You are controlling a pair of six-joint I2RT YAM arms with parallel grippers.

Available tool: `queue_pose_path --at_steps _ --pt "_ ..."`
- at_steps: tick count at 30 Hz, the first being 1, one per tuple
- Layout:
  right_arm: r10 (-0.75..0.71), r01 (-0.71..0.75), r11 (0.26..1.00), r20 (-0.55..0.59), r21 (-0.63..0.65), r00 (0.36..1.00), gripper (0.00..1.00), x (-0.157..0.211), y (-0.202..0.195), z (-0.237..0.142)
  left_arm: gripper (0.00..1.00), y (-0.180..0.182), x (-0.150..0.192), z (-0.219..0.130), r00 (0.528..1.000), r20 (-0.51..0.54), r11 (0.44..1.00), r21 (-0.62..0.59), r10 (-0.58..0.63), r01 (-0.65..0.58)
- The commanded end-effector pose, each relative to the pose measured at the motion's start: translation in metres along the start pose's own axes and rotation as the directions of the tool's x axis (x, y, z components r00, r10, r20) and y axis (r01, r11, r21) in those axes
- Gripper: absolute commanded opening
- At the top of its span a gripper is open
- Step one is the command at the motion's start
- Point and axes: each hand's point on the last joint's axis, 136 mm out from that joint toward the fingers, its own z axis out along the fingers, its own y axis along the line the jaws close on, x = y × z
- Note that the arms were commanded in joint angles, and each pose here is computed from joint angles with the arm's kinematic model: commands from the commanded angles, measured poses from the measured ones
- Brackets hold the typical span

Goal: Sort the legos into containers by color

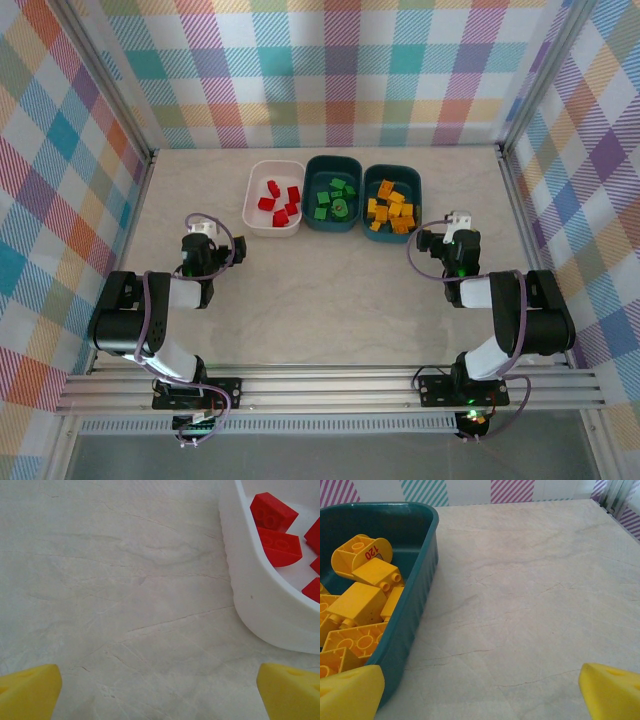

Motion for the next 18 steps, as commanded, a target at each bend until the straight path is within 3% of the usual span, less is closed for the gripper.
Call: queue_pose_path --at_steps 1,18 --pt "0.019 -0.018 1.000 0.016 -0.012 1.000 1.00 -0.0060 0.0012 0.0007 1.00 -0.0067 -0.0152 0.0009 0.999 0.045 1.000 0.019 0.017 -0.017" --pt "0.017 -0.017 1.000 0.020 -0.012 1.000 1.00 -0.0063 0.0011 -0.0003 1.00 -0.0076 -0.0150 0.0010 0.999 0.045 1.000 0.008 0.029 -0.029"
